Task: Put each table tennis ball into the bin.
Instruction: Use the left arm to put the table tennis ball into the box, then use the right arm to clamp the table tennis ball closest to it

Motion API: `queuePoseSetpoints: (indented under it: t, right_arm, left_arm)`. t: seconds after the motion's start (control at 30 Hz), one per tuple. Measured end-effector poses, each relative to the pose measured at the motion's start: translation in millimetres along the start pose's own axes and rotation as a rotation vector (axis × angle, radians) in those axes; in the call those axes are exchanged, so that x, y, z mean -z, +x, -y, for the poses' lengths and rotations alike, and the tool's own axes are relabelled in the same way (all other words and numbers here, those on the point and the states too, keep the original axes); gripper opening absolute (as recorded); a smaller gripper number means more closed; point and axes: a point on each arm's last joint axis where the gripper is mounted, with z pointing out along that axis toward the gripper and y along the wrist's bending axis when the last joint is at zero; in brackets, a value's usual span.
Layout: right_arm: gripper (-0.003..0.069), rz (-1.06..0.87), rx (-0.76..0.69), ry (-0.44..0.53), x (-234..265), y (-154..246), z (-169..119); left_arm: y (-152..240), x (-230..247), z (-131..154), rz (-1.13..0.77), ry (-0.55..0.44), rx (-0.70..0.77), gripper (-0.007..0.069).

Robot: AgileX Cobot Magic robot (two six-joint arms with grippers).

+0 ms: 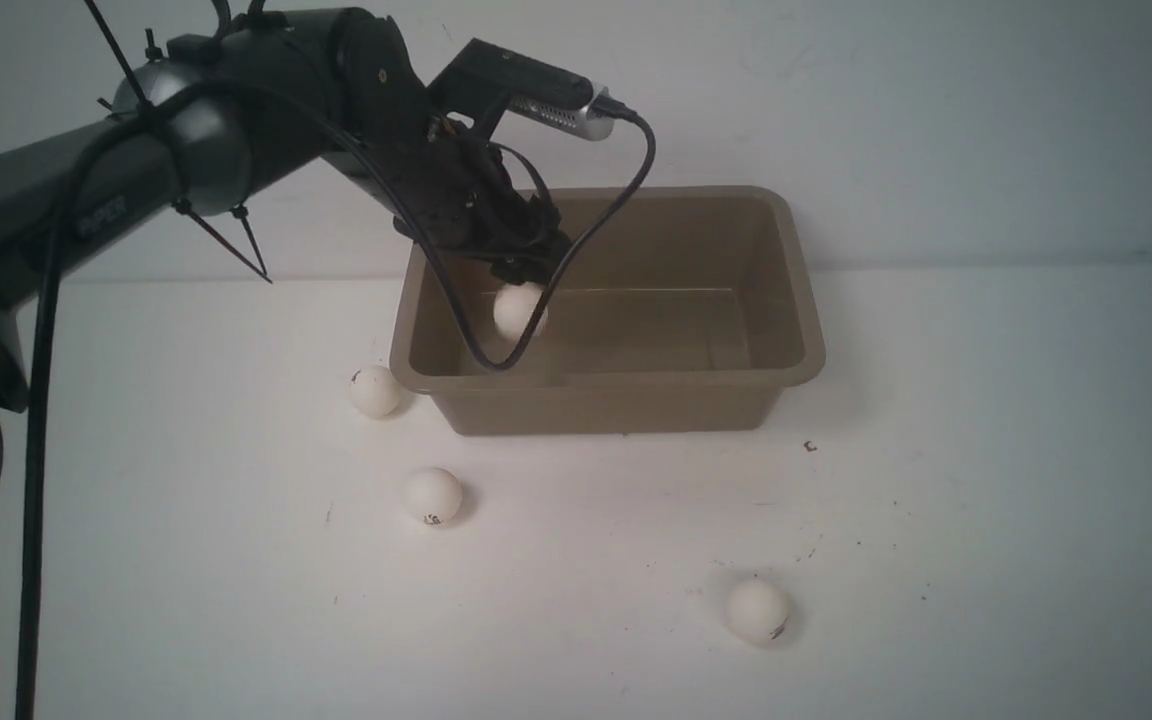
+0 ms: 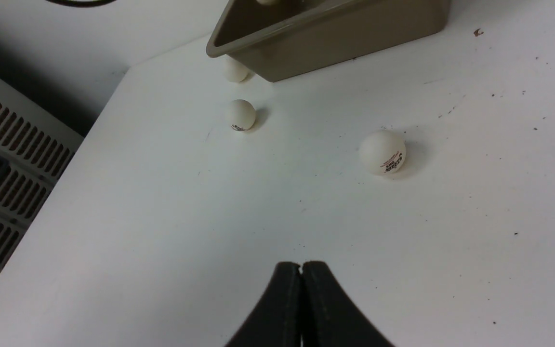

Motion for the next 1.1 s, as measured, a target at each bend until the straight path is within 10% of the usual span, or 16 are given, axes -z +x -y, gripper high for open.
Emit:
queuePoseSetpoints:
  t: [0.33,0.6,1.1]
  right_arm:
    - [-0.0016,-0.253,0.053,0.082,-33,-17,16]
    - [-0.0016,-0.411,0.105,0.046,-110,-103,27]
    - [-0.0011,-0.716,0.537,0.204,-216,-115,-4]
  left_arm:
    - [-8,87,3,-0.022,-0.034,-0.070,0.0578]
    - [-3,192,16,0.020,-0.008,-0.098,0.0552]
    - [8,204,20,-0.069,0.014,-0.112,0.0552]
